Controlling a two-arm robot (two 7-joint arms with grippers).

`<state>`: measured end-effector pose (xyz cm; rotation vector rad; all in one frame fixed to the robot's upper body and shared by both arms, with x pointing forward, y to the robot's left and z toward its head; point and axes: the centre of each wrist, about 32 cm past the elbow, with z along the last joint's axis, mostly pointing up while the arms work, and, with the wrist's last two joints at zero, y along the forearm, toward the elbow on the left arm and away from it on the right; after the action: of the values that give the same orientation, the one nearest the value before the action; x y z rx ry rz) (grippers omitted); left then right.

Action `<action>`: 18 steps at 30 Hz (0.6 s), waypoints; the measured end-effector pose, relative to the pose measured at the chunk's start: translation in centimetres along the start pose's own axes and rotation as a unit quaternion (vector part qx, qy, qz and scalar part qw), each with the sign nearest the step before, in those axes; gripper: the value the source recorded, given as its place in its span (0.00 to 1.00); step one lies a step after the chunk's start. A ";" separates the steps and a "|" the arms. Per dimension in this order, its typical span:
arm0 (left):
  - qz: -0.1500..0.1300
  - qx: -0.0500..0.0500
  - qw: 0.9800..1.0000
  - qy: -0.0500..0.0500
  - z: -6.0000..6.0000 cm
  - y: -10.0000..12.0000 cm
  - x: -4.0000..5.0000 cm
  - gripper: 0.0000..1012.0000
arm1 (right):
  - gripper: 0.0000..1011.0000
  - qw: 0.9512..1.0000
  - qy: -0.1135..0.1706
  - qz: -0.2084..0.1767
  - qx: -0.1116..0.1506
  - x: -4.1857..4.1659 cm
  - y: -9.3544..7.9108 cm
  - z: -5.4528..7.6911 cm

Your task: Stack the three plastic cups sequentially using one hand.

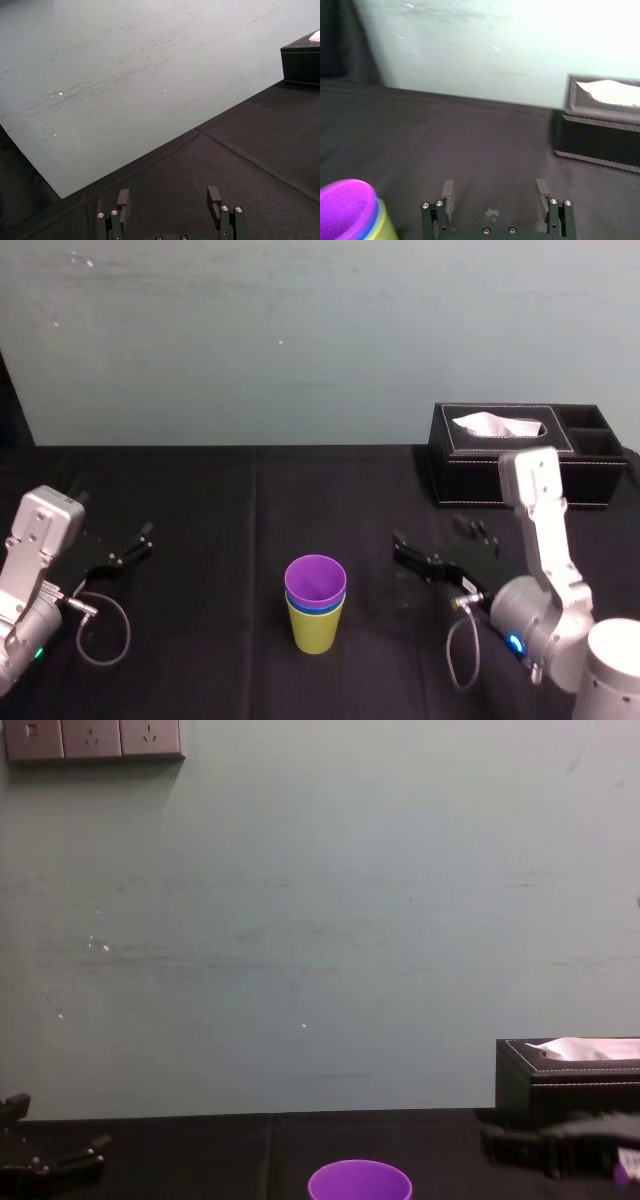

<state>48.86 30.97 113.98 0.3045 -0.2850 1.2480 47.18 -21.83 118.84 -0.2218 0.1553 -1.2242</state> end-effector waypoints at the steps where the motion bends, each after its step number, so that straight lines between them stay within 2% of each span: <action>1: 0.000 0.000 1.000 0.000 0.0 0.0 0.00 0.99 | 0.99 1.000 0.001 -0.006 -0.002 -0.02 0.0 -0.3; 5: 0.000 0.000 1.000 0.000 0.0 0.0 0.00 0.99 | 0.99 1.000 0.001 -0.030 -0.010 -0.05 0.3 -1.8; 10: 0.000 0.000 1.000 0.000 0.0 0.0 0.00 0.99 | 0.99 0.999 -0.012 -0.039 -0.016 -0.01 0.6 -2.9; 18: 0.000 0.000 1.000 0.000 0.0 0.0 0.00 0.99 | 0.99 0.999 -0.015 -0.033 -0.017 0.14 0.6 -3.1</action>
<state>48.86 30.97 113.98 0.3045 -0.2850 1.2479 47.06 -22.03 115.64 -0.2769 0.1446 -1.2839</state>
